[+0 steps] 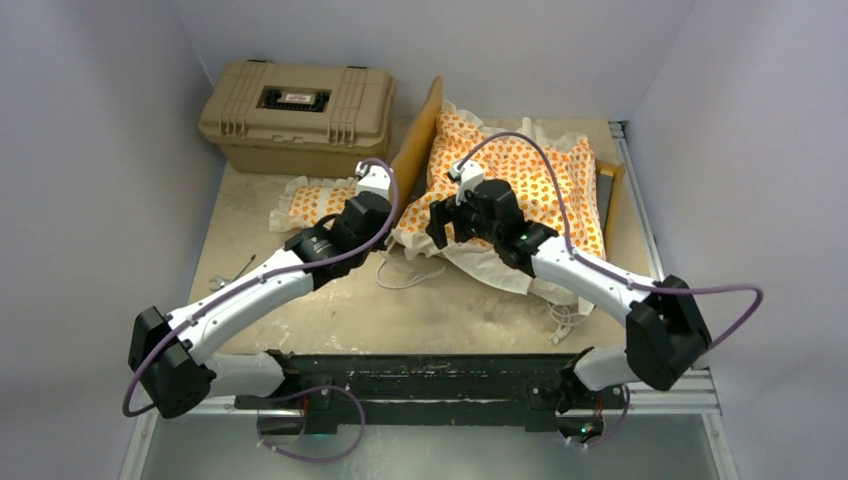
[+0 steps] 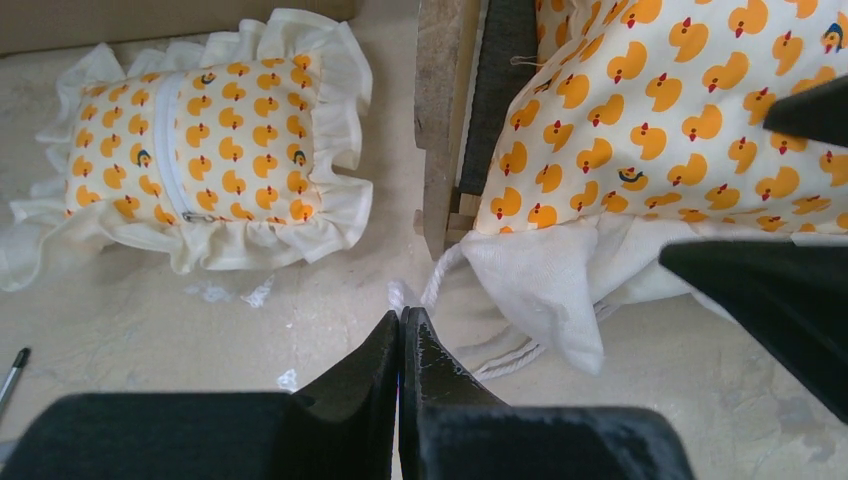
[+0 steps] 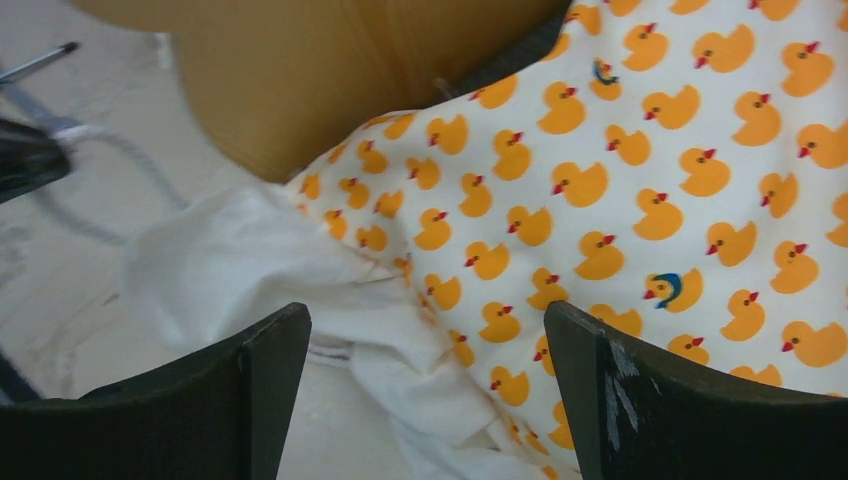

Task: Set up the pet bed
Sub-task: Cross the ropes on the bed frame.

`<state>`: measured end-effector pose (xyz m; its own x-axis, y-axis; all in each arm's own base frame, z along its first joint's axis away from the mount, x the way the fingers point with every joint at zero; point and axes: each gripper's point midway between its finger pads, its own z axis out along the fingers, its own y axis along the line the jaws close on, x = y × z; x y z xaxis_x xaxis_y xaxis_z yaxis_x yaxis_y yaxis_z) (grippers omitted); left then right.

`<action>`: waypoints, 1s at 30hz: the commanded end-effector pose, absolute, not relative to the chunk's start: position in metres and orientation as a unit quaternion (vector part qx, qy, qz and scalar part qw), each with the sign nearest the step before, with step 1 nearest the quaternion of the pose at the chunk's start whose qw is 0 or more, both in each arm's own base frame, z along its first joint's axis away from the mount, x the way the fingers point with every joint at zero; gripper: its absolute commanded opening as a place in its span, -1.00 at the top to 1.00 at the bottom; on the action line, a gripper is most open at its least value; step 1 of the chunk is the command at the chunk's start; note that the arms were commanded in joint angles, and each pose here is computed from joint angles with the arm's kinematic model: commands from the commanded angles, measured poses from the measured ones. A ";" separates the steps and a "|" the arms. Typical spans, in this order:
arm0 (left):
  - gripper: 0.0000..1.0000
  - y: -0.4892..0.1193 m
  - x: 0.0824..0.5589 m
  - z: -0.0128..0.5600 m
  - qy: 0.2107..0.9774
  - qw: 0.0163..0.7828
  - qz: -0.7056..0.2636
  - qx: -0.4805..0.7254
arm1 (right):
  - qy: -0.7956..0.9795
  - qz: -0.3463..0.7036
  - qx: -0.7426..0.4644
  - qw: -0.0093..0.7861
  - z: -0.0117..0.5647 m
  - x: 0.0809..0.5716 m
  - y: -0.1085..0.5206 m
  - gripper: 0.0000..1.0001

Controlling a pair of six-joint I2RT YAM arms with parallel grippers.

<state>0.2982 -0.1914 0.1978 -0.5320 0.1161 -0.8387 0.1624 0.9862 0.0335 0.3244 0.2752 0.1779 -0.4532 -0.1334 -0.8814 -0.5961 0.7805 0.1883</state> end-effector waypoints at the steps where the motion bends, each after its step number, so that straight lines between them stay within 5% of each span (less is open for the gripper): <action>1: 1.00 -0.191 0.297 0.214 0.861 0.498 -0.035 0.096 | 0.820 0.137 -0.153 0.534 0.191 0.368 0.251 -0.79; 12: 1.00 -0.229 0.297 0.222 0.842 0.507 -0.119 0.142 | 0.837 -0.042 -0.040 0.544 0.172 0.402 0.196 -0.86; 30: 1.00 -0.268 0.326 0.244 0.817 0.528 -0.136 0.188 | 0.828 -0.040 0.096 0.551 0.193 0.411 0.118 -0.98</action>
